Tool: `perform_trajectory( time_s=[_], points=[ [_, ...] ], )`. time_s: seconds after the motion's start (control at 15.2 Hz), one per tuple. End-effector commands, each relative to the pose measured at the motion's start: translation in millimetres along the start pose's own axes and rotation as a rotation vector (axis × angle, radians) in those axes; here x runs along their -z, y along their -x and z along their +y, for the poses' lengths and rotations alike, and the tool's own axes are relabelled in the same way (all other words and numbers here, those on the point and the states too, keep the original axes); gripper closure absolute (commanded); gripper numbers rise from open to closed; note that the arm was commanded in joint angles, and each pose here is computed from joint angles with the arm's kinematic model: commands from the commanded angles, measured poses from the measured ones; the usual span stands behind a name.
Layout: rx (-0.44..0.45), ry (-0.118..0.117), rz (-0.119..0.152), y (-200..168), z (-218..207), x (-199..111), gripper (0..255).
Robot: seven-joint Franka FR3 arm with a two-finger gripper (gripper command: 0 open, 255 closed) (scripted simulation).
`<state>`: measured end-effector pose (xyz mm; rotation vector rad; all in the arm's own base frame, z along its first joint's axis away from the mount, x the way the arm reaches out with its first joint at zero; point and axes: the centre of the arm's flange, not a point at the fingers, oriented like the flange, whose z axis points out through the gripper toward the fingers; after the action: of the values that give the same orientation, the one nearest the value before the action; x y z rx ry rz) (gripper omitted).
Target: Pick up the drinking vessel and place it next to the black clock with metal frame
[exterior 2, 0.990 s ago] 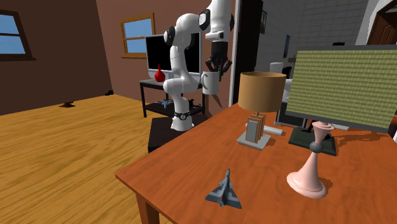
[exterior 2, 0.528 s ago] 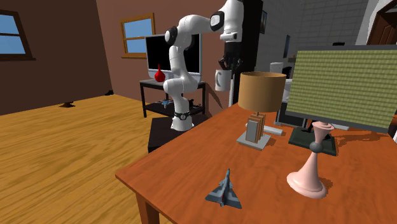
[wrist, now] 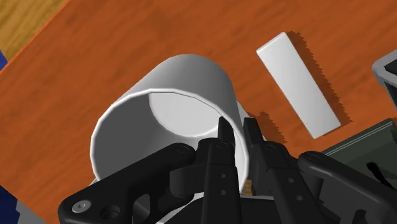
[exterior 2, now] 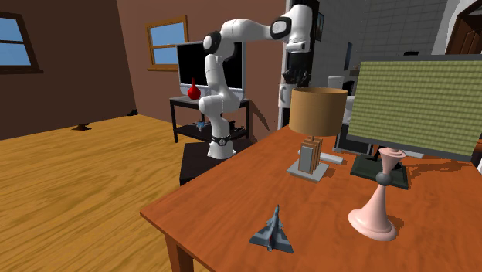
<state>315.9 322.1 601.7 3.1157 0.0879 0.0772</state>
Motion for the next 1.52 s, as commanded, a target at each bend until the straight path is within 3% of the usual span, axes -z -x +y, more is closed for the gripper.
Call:
perform_trajectory(
  time_s=[0.0,1.25,1.45],
  points=[
    [-0.001,0.0,0.0,9.5,-22.6,2.2,255],
    [-0.001,0.0,0.0,113.0,-254.3,13.3,255],
    [-0.001,0.0,0.0,113.8,-254.7,-2.5,255]
  ],
)
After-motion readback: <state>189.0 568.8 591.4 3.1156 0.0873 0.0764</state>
